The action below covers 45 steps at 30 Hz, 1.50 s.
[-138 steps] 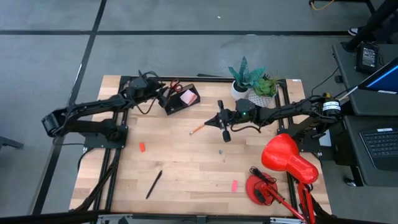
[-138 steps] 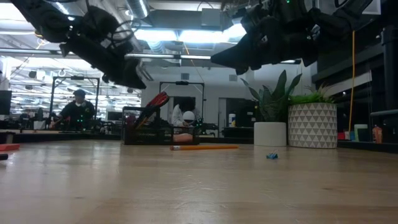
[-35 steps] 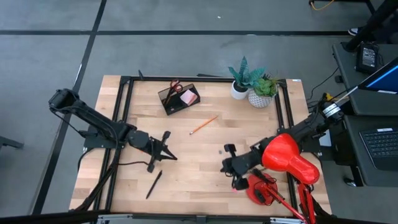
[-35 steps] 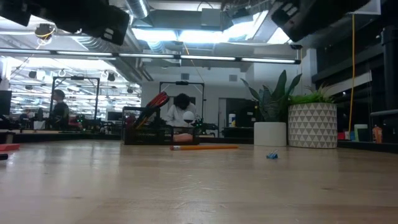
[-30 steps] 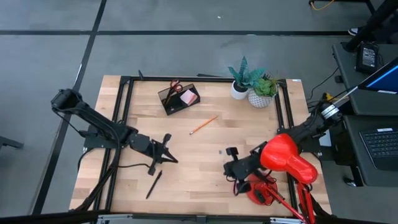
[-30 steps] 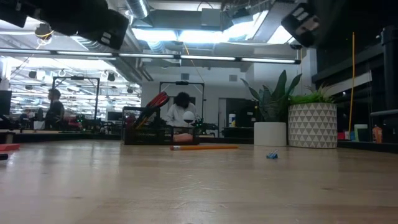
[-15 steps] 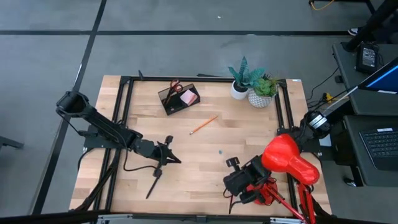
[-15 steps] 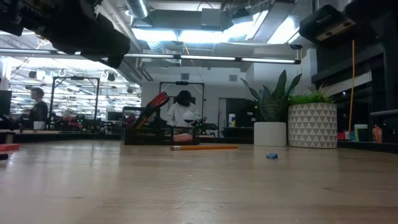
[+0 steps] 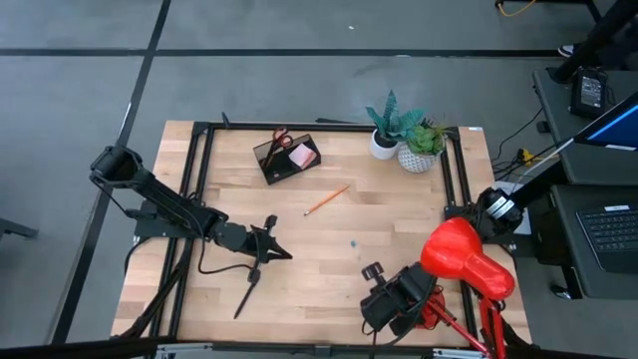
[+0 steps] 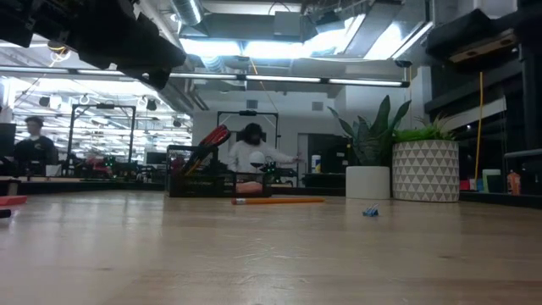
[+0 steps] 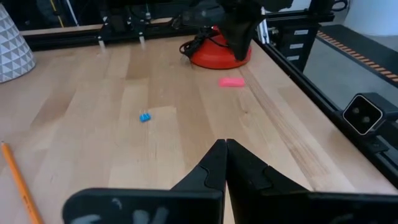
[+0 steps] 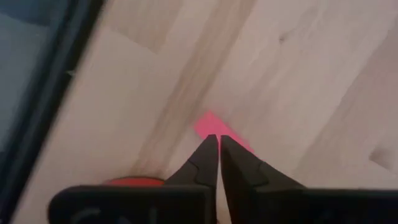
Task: Pick and place office supplies into organizer
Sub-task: Put the pink eraser into the desk organizer
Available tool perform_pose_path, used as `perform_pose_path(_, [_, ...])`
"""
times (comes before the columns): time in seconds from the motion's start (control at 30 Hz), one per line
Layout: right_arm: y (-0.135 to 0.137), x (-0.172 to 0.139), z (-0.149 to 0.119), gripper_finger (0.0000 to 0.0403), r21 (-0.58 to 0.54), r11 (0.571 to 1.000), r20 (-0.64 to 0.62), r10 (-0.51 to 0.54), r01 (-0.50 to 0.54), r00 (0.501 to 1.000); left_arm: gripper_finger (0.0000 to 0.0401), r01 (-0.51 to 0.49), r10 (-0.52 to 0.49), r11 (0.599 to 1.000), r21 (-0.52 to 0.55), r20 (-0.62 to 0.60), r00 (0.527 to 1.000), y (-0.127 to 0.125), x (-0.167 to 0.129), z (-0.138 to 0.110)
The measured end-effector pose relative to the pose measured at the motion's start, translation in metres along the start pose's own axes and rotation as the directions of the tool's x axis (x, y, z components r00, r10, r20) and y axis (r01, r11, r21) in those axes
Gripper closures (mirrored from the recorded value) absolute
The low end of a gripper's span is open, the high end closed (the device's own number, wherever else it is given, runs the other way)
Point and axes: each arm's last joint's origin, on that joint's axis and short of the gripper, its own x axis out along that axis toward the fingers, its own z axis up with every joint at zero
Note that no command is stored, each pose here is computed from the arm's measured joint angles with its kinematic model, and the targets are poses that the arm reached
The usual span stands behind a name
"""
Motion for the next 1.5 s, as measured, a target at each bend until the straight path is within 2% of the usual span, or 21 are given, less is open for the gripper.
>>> perform_pose_path(0.33, [-0.001,0.004,-0.002,0.0283,-0.173,0.983,-0.015,-0.066,0.062,0.998,0.0400,0.000,0.000,1.000,0.000,0.000,1.000,0.000,0.000,0.000])
perform_pose_path(0.63, [0.000,0.021,-0.002,0.0210,-0.243,0.968,-0.053,-0.073,0.058,0.996,0.0400,0.000,0.000,1.000,0.000,-0.001,1.000,0.000,0.000,0.000])
perform_pose_path(0.93, [0.001,0.036,-0.002,0.0202,-0.364,0.931,-0.090,-0.061,0.024,0.994,0.0400,0.000,0.000,1.000,-0.010,-0.001,1.000,0.000,0.000,0.000])
perform_pose_path(1.27, [0.002,0.051,-0.004,0.0202,-0.390,0.921,-0.133,-0.065,0.008,0.989,0.0399,0.000,0.000,1.000,-0.015,-0.001,1.000,0.000,0.000,0.000])
perform_pose_path(1.5, [-0.002,0.062,-0.004,0.0206,-0.388,0.919,-0.174,-0.002,-0.067,0.985,0.0399,0.002,-0.002,1.000,-0.015,-0.002,1.000,0.000,0.000,0.000])
